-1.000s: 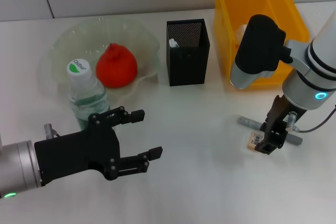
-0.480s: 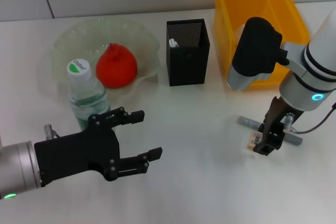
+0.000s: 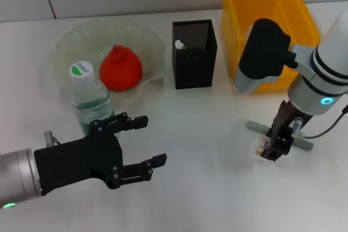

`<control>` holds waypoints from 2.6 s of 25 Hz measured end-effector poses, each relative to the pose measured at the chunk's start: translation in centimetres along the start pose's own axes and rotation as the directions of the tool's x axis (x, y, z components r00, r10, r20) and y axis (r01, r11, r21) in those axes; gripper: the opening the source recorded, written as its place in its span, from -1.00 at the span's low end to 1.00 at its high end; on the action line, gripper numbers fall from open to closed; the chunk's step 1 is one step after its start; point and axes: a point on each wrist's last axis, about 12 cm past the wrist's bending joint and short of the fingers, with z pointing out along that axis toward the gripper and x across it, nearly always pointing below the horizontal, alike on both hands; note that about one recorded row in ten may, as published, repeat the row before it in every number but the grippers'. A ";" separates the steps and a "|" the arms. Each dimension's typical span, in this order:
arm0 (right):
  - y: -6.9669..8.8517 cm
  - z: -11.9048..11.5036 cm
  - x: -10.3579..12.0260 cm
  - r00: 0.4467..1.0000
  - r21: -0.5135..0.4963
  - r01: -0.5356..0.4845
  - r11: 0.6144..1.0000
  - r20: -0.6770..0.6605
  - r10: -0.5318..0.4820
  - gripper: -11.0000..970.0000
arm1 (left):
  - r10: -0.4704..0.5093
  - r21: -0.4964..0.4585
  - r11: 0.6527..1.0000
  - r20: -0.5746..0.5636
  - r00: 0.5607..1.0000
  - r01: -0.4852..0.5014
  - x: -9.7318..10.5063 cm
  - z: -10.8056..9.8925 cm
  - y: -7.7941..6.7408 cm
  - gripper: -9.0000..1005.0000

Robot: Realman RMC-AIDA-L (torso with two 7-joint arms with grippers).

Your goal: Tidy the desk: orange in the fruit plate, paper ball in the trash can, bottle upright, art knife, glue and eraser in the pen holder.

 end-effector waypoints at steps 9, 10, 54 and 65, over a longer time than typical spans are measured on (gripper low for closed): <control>0.3 0.5 -0.1 1.000 0.005 0.012 1.000 -0.010 -0.012 0.00 | -0.001 0.010 1.000 0.006 1.000 0.001 0.0 0.0 -0.1 0.60; 0.3 0.6 -0.1 1.000 0.007 0.015 1.000 -0.010 -0.015 0.00 | -0.001 0.010 1.000 0.006 1.000 0.001 0.0 0.0 -0.1 0.60; 0.6 0.9 -0.6 1.000 -0.002 -0.005 1.000 0.011 0.005 -0.16 | -0.004 0.031 1.000 0.013 1.000 0.004 -0.1 -0.1 -0.4 0.60; 0.6 0.8 -0.6 1.000 0.004 -0.008 1.000 0.020 0.008 -0.17 | -0.005 0.031 1.000 0.014 1.000 0.004 0.0 -0.2 -0.5 0.60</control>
